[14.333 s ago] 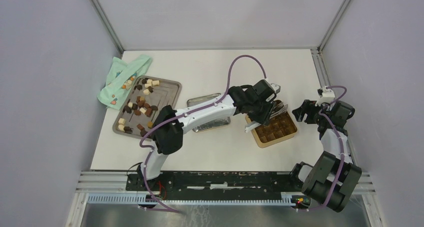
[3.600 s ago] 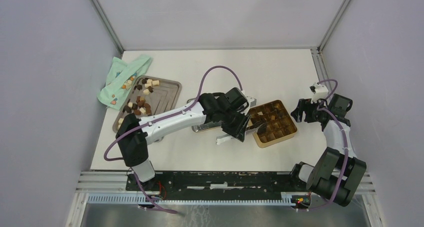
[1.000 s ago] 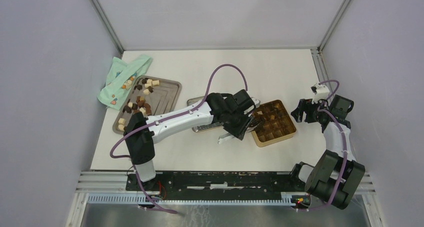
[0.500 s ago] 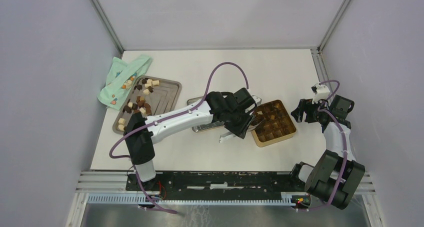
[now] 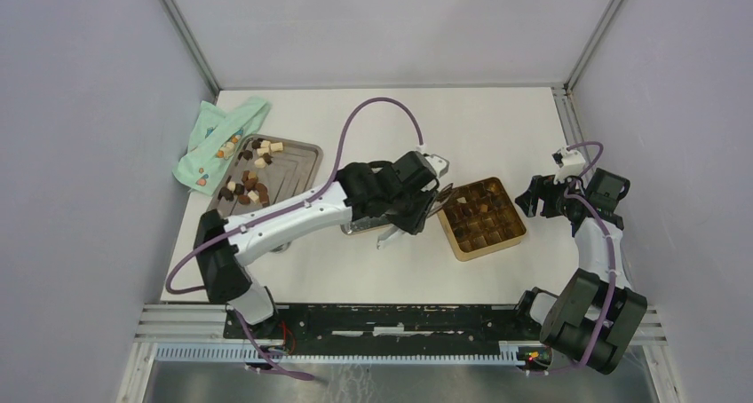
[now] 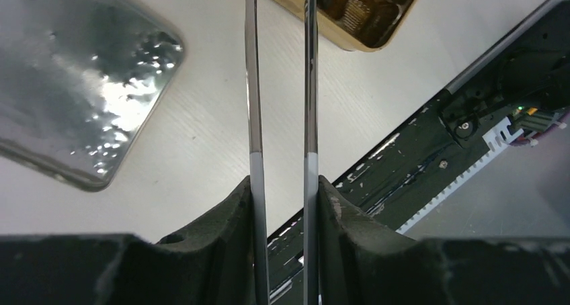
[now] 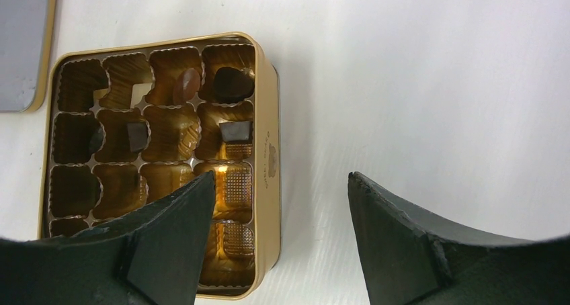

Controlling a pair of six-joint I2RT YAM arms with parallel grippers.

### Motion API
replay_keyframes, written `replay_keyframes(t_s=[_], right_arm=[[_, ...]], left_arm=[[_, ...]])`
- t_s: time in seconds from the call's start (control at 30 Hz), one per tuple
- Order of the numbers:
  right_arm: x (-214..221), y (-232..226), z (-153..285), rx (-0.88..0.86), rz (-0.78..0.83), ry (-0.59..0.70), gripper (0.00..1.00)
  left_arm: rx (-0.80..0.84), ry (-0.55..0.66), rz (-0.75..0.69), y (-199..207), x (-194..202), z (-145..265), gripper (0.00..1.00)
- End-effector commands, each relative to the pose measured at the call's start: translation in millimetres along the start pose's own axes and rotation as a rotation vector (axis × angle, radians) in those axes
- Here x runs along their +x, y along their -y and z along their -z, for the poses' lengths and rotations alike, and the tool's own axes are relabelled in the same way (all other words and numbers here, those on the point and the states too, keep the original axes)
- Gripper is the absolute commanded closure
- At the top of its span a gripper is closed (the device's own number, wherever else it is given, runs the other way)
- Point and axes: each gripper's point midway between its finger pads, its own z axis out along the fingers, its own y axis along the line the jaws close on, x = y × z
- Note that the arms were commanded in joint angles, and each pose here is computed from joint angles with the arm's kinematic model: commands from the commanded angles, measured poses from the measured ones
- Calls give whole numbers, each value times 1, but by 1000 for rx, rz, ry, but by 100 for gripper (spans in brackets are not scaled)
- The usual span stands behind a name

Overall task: Pack the chocolate
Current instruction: Place the fake chocolate in the packing box, then pick up the fake chocolate from the plate.

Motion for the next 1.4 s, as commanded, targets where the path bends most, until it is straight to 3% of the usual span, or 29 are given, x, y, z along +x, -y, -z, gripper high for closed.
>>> replay_keyframes(t_s=[0.0, 0.33, 0.67, 0.93, 1.37], right_arm=[[-11, -2, 3, -15, 54, 43, 22], [-13, -6, 3, -32, 77, 59, 22], [-15, -10, 3, -58, 80, 71, 22], [-13, -12, 2, -62, 77, 76, 22], [-11, -12, -1, -77, 63, 68, 22]], left_arm=[[-114, 149, 129, -41, -14, 40, 59], [-397, 126, 393, -184, 40, 97, 59], [-660, 67, 530, -287, 75, 114, 56], [-753, 15, 657, -316, 104, 123, 56], [-785, -104, 736, -324, 147, 119, 56]])
